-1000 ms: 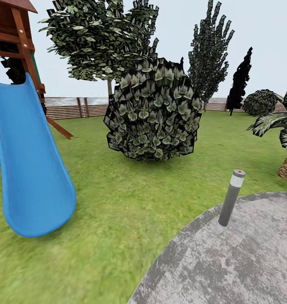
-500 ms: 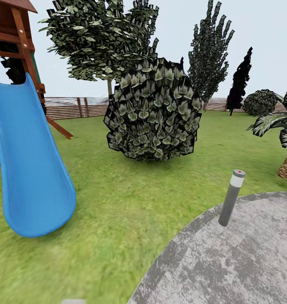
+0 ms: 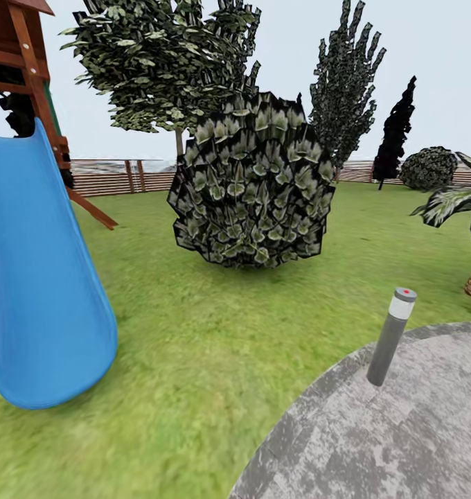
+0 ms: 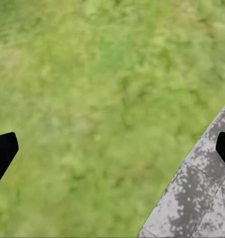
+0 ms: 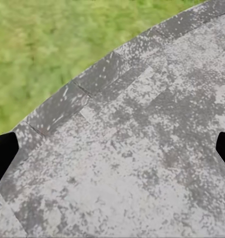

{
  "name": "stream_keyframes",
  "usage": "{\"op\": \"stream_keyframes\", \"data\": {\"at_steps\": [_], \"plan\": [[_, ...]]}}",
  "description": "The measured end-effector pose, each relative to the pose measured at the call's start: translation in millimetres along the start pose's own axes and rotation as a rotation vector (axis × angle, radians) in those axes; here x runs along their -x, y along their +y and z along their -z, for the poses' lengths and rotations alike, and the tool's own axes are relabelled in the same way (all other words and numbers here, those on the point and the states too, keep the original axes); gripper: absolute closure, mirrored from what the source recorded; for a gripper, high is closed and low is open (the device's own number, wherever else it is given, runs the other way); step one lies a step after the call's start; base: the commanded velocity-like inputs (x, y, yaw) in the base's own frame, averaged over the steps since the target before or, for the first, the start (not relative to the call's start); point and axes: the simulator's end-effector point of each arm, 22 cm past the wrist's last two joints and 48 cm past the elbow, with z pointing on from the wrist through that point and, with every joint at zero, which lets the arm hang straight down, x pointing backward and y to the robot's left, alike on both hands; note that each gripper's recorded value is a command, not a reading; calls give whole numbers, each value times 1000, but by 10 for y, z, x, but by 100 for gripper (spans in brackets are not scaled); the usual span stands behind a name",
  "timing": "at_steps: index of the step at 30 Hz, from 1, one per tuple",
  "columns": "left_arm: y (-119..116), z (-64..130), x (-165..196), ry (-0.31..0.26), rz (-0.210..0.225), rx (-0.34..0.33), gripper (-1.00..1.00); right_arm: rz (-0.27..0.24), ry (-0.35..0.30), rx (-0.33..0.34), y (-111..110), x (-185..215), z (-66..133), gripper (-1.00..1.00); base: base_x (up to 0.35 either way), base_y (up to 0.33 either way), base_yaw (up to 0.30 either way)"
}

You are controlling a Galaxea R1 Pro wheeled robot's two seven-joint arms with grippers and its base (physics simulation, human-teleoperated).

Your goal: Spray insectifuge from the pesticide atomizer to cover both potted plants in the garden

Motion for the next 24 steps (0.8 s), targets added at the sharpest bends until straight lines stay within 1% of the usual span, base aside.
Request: {"op": "stream_keyframes", "data": {"at_steps": [15, 20, 24], "plan": [[-41, 8, -43, 8, 1, -13, -100, -2, 6, -3, -16, -24, 4, -100, 337, 0, -5], [-53, 8, -45, 9, 2, -14, -100, -2, 6, -3, -16, -27, 5, -100, 337, 0, -106], [-57, 8, -45, 9, 2, -15, -100, -2, 6, -4, -17, -26, 5, -100, 337, 48, -240]]}}
